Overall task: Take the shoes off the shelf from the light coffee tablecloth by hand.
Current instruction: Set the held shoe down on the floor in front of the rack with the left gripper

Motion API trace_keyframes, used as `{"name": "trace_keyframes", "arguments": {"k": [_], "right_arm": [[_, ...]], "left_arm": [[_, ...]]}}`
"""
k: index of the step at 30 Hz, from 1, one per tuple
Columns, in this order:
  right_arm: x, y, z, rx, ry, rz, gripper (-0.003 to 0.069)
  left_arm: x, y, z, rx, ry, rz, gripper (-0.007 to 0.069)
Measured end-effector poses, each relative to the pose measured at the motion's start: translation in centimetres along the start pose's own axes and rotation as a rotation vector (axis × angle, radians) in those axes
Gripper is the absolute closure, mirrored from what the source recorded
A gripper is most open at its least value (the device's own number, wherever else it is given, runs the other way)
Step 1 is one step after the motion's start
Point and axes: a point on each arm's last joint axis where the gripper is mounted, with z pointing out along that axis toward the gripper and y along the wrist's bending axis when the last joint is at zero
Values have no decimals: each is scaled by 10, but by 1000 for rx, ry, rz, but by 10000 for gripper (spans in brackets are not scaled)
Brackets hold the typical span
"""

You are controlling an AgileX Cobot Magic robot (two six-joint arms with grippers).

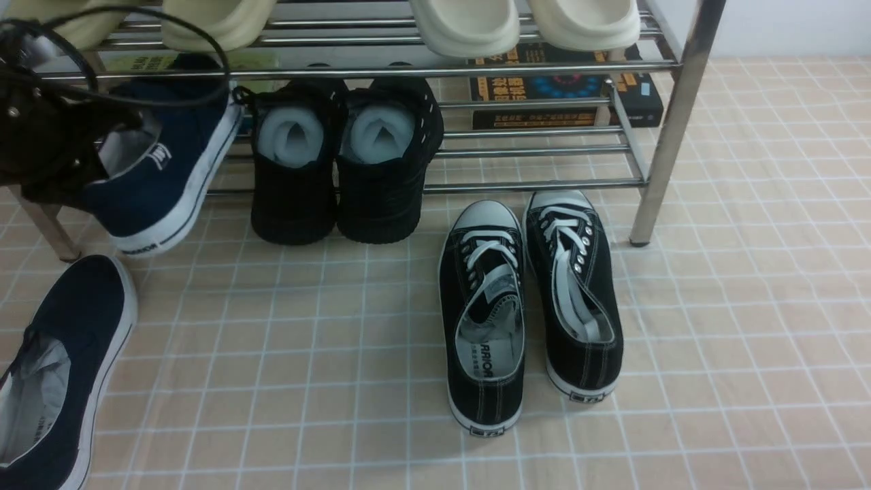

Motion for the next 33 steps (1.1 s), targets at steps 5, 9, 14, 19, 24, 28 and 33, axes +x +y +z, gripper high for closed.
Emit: {"name": "trace_keyframes", "arguments": {"k": [5, 9, 14, 19, 24, 28, 33], "right_arm": [[0, 0, 0, 0, 0, 0, 420], [0, 0, 0, 0, 0, 0, 420], [0, 0, 0, 0, 0, 0, 420], [0, 0, 0, 0, 0, 0, 420], [0, 0, 0, 0, 0, 0, 420], [0, 0, 0, 0, 0, 0, 420], [0, 0, 0, 0, 0, 0, 420]], "left_arm": [[39, 8, -36, -56, -7, -19, 596], [71, 15, -41, -58, -14, -60, 596], [104, 27, -16, -64, 17, -102, 596], [127, 40, 20, -84, 60, -127, 596], [136, 46, 36, -83, 32, -137, 596], [134, 45, 37, -66, 4, -131, 596], [134, 45, 40, -62, 12, -108, 591]]}}
